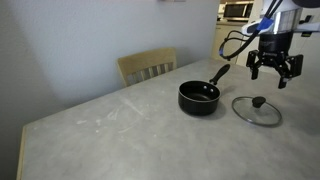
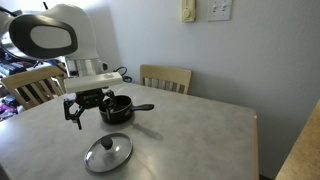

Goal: Cover the pot

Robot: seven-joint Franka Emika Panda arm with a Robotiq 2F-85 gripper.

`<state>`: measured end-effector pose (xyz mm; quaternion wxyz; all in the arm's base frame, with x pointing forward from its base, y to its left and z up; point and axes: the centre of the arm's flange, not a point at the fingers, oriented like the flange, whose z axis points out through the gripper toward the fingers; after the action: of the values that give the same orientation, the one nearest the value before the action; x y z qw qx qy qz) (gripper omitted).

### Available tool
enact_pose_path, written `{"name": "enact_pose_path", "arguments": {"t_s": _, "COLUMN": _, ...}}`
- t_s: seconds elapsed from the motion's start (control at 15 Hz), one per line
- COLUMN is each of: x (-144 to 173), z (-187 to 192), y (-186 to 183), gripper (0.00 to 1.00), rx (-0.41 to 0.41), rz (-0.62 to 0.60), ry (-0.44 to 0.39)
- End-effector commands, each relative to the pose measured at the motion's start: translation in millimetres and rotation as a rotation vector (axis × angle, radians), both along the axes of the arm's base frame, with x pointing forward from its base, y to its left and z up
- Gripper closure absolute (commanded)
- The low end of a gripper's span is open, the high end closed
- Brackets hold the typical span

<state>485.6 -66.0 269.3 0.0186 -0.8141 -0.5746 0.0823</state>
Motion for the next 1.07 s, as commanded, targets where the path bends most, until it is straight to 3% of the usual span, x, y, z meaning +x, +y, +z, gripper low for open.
{"name": "enact_pose_path", "arguments": {"t_s": 0.0, "x": -2, "z": -13, "y": 3, "gripper": 0.00, "rx": 0.004, "rz": 0.037, "ry": -0.006}}
{"name": "enact_pose_path", "arguments": {"t_s": 0.27, "x": -2, "z": -31, "y": 4, "gripper": 0.00, "rx": -0.019, "rz": 0.077, "ry": -0.019}}
{"name": "enact_pose_path", "arguments": {"t_s": 0.6, "x": 5, "z": -50, "y": -4, "gripper": 0.00, "rx": -0.027, "rz": 0.106, "ry": -0.128}}
{"name": "enact_pose_path", "arguments": {"t_s": 1.0, "x": -3, "z": -64, "y": -16, "gripper": 0.00, "rx": 0.050, "rz": 0.057, "ry": -0.068}}
